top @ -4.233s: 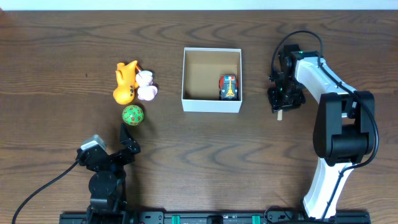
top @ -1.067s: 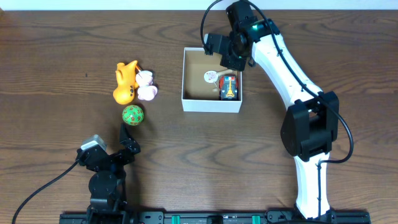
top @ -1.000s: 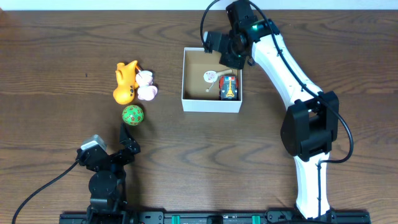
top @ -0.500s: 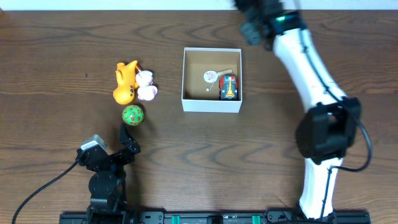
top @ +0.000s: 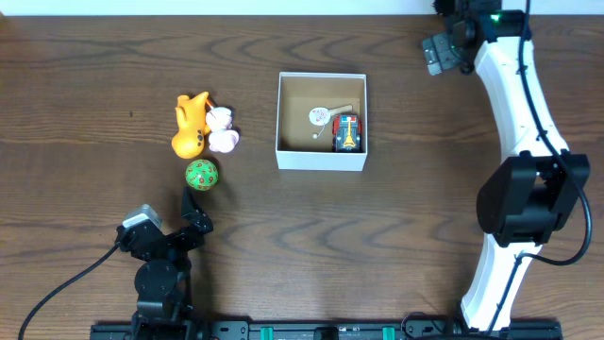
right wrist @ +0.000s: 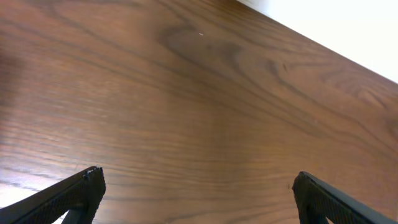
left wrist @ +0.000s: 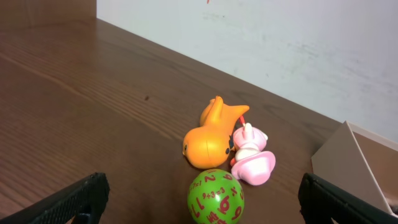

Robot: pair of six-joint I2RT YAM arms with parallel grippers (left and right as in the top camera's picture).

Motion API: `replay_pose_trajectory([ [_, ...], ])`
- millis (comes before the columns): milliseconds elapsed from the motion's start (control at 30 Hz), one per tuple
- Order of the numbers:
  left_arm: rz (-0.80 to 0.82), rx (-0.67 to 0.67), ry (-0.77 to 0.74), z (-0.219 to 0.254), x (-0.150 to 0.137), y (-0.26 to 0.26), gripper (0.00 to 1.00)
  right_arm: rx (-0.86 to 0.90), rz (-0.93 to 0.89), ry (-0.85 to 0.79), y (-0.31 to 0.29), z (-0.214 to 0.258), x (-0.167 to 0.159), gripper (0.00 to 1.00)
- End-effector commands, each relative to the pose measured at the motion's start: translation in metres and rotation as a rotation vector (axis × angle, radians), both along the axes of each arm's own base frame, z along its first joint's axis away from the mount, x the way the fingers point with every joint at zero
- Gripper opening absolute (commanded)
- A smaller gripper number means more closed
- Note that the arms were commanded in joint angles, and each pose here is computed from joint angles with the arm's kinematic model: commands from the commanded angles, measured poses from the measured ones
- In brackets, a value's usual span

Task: Pack container
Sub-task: 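Release the drum and raise right gripper away to the right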

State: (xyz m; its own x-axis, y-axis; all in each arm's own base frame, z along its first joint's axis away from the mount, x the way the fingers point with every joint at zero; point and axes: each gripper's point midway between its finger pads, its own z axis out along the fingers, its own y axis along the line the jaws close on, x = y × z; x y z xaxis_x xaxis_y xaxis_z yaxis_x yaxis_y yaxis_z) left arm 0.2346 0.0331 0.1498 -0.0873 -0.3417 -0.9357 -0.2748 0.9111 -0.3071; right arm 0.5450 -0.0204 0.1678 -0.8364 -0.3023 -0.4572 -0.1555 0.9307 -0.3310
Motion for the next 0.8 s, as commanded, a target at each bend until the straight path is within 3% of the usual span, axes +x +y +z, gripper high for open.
replay_pose_trajectory([
  [0,0.003,0.023,0.042,-0.015,0.0,0.001,0.98,0.017,-0.105,-0.016,-0.034,0.008,-0.006,0.99],
  [267,0.003,0.023,0.042,-0.015,0.0,0.001,0.98,0.017,-0.159,-0.017,-0.062,0.008,-0.01,0.99],
  [767,0.003,0.023,0.042,-0.015,0.0,0.001,0.98,0.016,-0.16,-0.017,-0.063,0.008,-0.01,0.99],
])
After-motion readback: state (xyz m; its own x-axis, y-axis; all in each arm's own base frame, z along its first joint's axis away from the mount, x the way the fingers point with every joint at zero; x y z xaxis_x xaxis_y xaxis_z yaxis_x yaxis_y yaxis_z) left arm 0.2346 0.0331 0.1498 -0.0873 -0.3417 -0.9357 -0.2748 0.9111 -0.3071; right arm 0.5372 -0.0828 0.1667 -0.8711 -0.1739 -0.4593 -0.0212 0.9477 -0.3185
